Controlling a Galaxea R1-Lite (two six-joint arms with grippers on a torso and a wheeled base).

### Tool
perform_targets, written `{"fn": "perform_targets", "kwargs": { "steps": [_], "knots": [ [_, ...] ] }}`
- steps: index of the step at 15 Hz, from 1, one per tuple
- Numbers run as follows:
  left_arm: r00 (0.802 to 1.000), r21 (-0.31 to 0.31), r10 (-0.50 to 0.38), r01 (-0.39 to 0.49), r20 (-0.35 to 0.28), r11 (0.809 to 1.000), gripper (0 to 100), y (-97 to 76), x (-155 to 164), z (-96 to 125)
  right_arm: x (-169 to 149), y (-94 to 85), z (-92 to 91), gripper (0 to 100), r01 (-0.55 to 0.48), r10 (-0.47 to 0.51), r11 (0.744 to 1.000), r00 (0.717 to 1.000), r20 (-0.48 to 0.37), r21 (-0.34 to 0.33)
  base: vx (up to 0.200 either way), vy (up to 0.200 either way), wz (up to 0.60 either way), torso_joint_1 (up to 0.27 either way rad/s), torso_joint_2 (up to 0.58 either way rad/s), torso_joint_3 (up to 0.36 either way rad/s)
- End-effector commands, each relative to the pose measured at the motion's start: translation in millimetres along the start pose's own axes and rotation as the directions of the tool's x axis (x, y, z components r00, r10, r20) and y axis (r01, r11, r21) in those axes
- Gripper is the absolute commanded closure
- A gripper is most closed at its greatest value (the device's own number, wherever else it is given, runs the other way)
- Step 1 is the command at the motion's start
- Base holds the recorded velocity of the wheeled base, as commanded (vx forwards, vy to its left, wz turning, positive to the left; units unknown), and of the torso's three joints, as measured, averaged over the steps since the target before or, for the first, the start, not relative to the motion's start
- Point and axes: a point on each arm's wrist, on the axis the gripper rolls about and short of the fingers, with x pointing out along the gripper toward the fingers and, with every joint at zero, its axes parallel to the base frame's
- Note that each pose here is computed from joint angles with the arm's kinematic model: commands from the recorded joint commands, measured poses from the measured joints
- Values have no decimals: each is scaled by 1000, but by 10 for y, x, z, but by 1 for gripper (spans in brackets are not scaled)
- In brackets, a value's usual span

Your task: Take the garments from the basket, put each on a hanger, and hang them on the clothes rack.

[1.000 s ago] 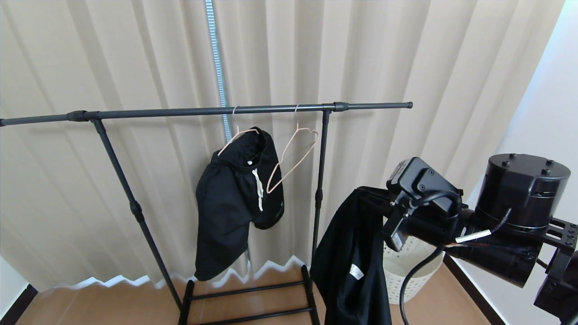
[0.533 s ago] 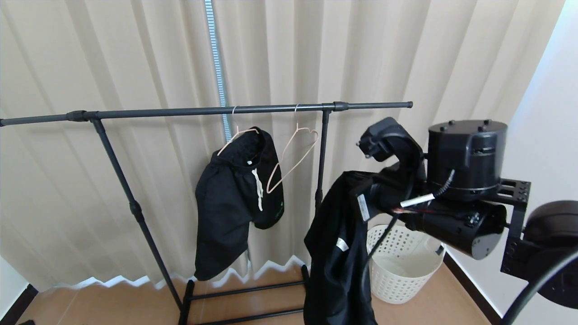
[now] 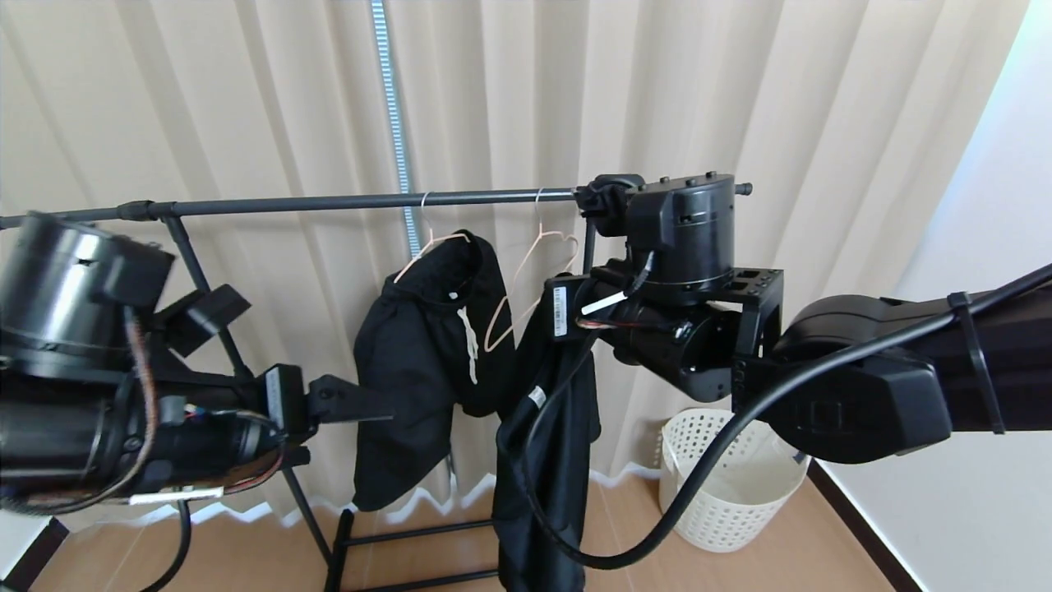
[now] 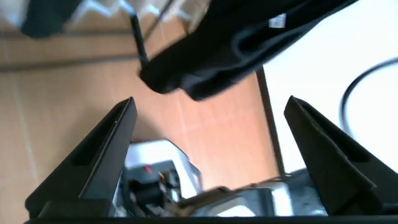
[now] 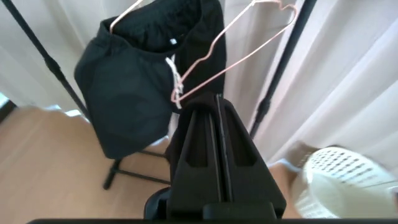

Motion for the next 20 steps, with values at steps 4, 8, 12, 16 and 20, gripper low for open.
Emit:
{"fn": "perform_targets", "kwargs": {
  "steps": [4, 8, 12, 16, 20],
  "knots": [
    [982, -63, 114, -125, -150, 990, 0, 26, 515, -35, 27, 181, -155, 100, -5, 7, 998, 1000, -24, 58, 0, 0, 0, 0, 0, 0],
    [960, -22, 245, -250, -139, 968, 0, 34, 872, -194, -14, 232, -166, 100, 15, -14, 998, 1000, -11, 69, 0, 0, 0, 0, 0, 0],
    [973, 29, 201, -199, -113, 980, 0, -85, 937, -316, -91, 341, -186, 100, -16, 17, 997, 1000, -12, 75, 0, 0, 0, 0, 0, 0],
    [986, 6, 147, -147, -74, 989, 0, -148, 971, -269, -104, 362, -164, 100, -26, 27, 996, 1000, -2, 81, 0, 0, 0, 0, 0, 0],
    [989, -22, 131, -133, -63, 991, 0, -165, 1106, -261, -169, 398, -130, 100, -47, 46, 995, 999, 11, 90, 0, 0, 0, 0, 0, 0]
  ]
}}
